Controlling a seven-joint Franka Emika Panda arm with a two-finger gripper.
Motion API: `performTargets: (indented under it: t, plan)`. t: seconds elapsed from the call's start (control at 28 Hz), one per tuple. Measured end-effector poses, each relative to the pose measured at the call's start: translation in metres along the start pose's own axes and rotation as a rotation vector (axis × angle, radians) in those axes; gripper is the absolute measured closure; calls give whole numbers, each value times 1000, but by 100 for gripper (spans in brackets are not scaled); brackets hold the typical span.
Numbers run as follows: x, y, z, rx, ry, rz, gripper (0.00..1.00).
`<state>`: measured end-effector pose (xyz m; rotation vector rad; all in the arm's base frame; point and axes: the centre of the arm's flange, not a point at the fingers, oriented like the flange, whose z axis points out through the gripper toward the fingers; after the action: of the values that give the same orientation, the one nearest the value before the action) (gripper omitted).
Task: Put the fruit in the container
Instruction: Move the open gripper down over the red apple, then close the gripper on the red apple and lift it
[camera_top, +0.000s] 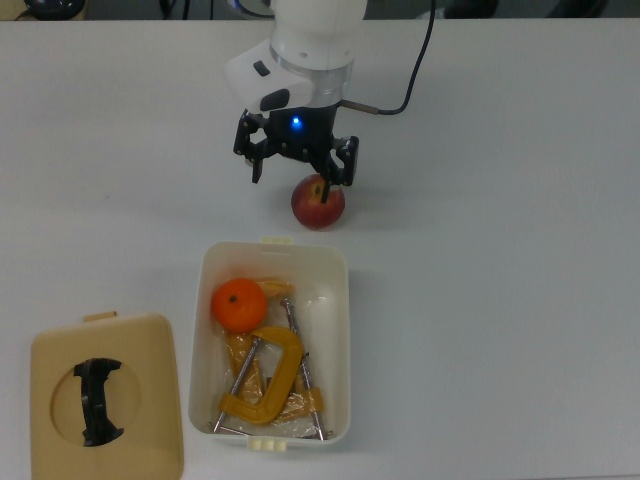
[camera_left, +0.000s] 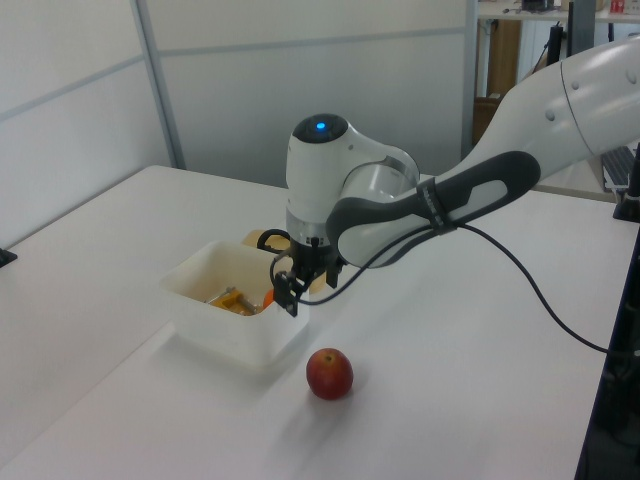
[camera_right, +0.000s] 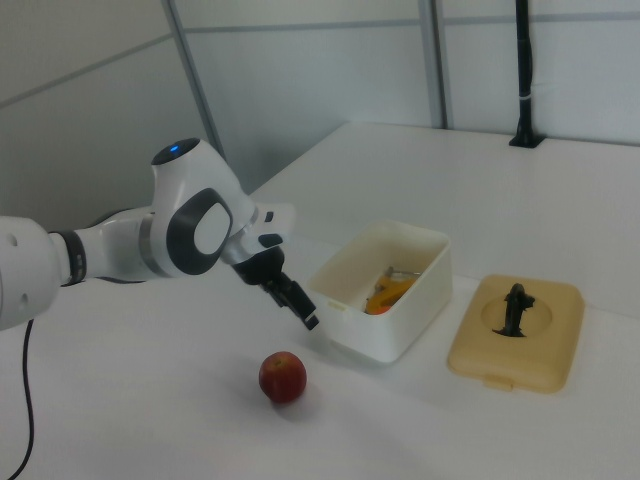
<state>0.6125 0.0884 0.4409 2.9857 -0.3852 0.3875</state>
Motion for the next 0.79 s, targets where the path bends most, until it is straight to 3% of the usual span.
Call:
performTargets:
  t: [0.46,0.79]
  plan:
    - [-53,-35,48,-33,-107,-124,0]
    - [-64,-39,89,-83,-155,-176,0]
